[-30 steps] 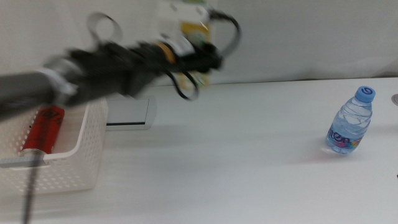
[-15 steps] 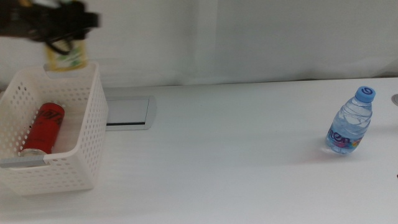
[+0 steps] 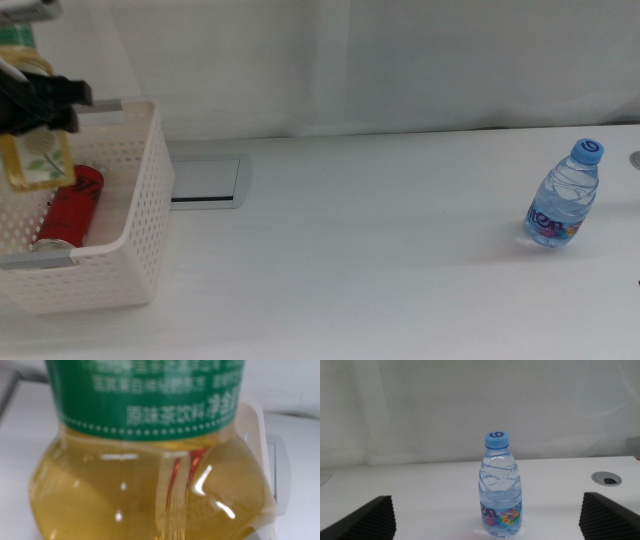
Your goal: Use arms to grab the bottles and put them into the dustbin to the left of the table.
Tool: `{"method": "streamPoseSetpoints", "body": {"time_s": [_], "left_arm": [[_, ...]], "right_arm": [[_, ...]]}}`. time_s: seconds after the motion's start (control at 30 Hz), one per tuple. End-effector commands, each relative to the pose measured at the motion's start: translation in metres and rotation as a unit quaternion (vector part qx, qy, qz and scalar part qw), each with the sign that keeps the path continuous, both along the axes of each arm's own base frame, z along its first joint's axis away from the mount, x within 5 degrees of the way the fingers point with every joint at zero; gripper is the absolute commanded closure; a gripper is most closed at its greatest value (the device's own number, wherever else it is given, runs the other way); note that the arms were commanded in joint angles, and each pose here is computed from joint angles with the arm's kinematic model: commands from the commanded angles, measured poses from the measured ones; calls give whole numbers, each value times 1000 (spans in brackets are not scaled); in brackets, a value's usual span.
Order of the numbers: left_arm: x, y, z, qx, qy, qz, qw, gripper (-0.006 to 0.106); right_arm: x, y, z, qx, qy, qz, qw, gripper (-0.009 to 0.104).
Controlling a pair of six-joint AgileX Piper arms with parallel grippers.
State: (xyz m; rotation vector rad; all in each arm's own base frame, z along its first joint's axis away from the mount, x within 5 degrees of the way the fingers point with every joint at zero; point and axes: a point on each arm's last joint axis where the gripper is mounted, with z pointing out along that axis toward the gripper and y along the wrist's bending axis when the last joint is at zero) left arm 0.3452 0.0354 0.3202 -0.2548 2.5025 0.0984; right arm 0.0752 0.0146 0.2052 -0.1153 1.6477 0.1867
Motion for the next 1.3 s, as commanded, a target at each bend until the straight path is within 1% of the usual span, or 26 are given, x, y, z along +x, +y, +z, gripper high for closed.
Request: {"method": "streamPoseSetpoints", "body": {"time_s": [0.0,0.27,0.37,0.6,0.7,0.77,0.8,0.87,0.97,1.2,1.27], "left_arm": [[10,-2,-2,-18,-17,-2,1000,103],[34,0,-56,-24,56,0,998,103],[39,0,-71,-33,74,2,997,103],[43,-1,-74,-38,64,3,997,103],[44,-1,-74,-38,61,3,997,99],[44,-1,-73,-38,59,3,998,92],[44,-1,-73,-39,59,3,997,73],[44,-1,-74,-42,60,4,997,50],[44,-1,-74,-43,60,4,997,8],[44,-1,-73,-44,59,7,997,8],[42,-1,-64,-42,43,6,998,8]], "right_arm": [[-1,-1,-5,-10,0,-2,1000,-8],[-1,-1,-5,-10,0,-2,1000,-8],[-1,-1,-5,-10,2,-2,1000,-8],[-1,-1,-5,-10,2,-2,1000,-8],[-1,-1,-5,-10,2,-2,1000,-8],[-1,-1,-5,-11,1,-2,1000,-8],[-1,-1,-5,-12,1,-2,1000,-8],[-1,-1,-5,-16,0,-2,1000,-8],[-1,-1,-5,-18,-1,-2,1000,-8],[-1,-1,-5,-18,-1,-2,1000,-8],[-1,-1,-5,-18,-1,-2,1000,-8]]}}
